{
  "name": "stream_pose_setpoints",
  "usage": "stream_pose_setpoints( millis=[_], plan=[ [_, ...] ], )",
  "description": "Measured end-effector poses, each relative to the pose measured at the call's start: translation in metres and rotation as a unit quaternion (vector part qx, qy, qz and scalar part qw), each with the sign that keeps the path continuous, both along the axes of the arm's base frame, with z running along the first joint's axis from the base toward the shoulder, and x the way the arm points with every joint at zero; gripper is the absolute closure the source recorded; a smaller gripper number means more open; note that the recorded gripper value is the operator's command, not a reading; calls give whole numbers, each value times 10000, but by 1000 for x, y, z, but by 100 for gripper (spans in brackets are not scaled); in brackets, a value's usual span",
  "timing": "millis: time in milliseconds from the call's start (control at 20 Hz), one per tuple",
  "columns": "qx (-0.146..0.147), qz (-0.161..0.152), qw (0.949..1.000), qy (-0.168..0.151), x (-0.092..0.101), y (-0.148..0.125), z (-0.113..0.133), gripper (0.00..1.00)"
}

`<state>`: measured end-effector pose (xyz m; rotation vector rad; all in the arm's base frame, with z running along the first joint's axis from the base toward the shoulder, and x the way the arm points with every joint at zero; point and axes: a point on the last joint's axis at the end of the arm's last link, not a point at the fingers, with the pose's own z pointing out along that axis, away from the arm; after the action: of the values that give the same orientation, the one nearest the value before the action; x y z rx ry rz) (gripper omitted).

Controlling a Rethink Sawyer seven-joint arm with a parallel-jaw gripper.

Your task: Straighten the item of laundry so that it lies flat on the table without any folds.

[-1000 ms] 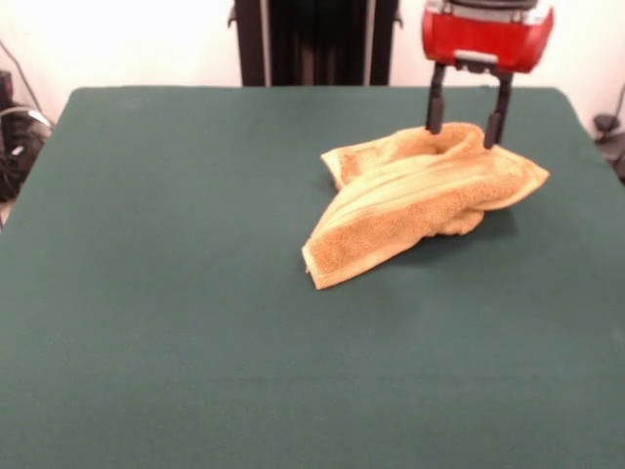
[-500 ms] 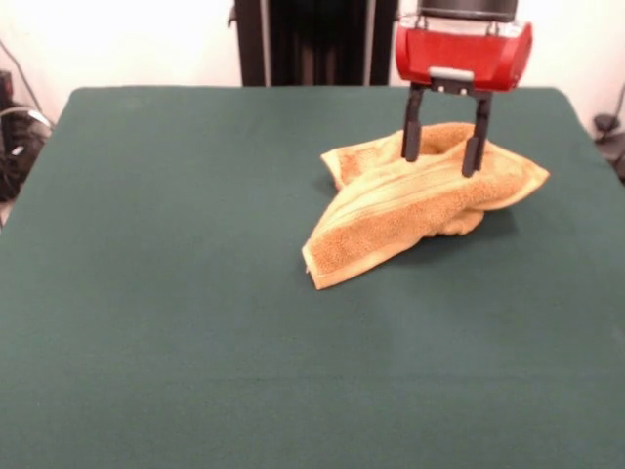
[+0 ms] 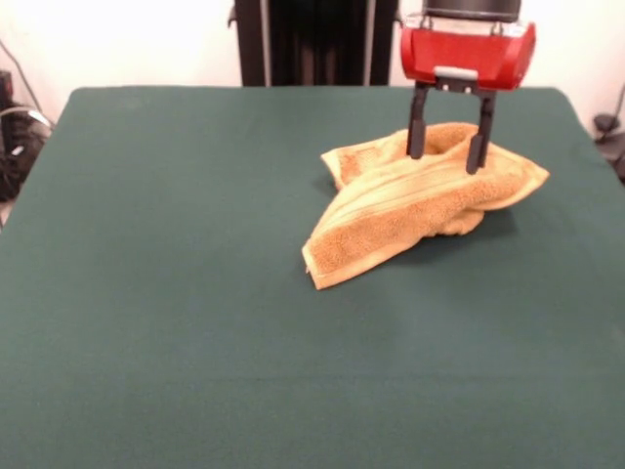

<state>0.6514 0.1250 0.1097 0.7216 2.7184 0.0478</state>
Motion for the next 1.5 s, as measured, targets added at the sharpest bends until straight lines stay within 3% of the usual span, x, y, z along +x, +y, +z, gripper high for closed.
stream_pose_setpoints(
  millis=[500,750,1050,1350,1500],
  plan=[
    [134,18,9992,367,-15,4,3,0],
    [142,-123,9987,469,-11,-24,-4,0],
    [58,-334,9981,508,-3,-77,-14,0],
    [135,-439,9976,521,-1,-95,-21,0],
    [155,-440,9979,442,-2,-89,-30,0]
  ],
)
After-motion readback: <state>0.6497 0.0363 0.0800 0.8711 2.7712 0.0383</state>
